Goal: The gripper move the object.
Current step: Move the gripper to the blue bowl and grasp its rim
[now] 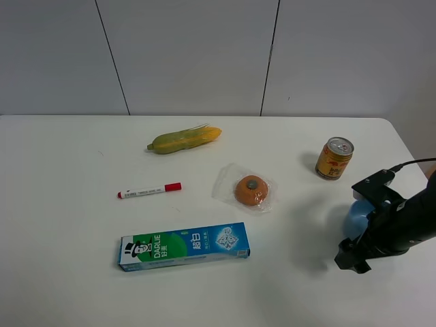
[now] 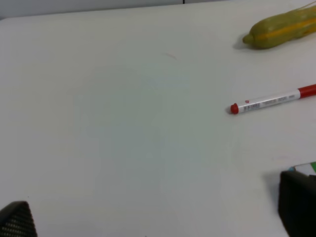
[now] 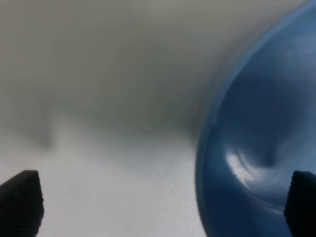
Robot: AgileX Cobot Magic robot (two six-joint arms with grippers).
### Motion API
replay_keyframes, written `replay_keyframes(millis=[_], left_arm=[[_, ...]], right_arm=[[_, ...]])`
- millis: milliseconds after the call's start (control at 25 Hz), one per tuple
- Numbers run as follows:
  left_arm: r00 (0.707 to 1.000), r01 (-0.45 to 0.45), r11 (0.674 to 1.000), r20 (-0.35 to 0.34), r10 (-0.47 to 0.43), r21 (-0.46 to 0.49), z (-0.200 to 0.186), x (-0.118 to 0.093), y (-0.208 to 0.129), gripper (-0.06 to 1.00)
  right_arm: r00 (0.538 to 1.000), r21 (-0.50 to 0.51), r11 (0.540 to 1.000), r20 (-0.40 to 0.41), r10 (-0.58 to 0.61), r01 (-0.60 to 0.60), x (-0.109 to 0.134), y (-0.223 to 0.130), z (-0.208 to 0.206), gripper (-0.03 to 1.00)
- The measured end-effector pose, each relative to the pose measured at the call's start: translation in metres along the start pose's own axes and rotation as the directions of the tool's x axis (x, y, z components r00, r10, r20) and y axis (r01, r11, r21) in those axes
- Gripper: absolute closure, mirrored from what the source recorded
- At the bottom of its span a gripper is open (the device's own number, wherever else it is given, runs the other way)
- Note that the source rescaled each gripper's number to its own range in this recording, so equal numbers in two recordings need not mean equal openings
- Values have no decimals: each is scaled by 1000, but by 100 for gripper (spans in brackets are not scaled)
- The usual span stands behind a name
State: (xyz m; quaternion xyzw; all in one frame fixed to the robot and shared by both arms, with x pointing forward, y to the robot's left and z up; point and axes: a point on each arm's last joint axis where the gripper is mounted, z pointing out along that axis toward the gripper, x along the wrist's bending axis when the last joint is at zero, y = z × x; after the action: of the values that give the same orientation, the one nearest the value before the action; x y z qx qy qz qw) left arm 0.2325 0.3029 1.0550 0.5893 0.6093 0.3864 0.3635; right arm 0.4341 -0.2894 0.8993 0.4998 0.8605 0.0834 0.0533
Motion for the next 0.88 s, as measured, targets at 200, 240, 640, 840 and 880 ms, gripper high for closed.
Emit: replay_keyframes(millis=[200,240,640,840,880], left_arm=[[1000,0,1000,0,0,0,0,0,0,-6],[1000,0,1000,0,0,0,0,0,0,-6],[1000,0,1000,0,0,0,0,0,0,-6],[1000,0,1000,0,0,0,0,0,0,-6],[1000,0,1000,0,0,0,0,0,0,-6]], right_arm=[[1000,-19,1000,20,-11,11,-2,3,3,-3],[1000,-24,1000,23,-17,17,-1,4,4,-3],[992,-57,990,29,-124,126,17,15,5,18],[992,-30,992,14,-124,125,17,14,12,26],[992,-15,992,7,-127,127,17,13,15,28]])
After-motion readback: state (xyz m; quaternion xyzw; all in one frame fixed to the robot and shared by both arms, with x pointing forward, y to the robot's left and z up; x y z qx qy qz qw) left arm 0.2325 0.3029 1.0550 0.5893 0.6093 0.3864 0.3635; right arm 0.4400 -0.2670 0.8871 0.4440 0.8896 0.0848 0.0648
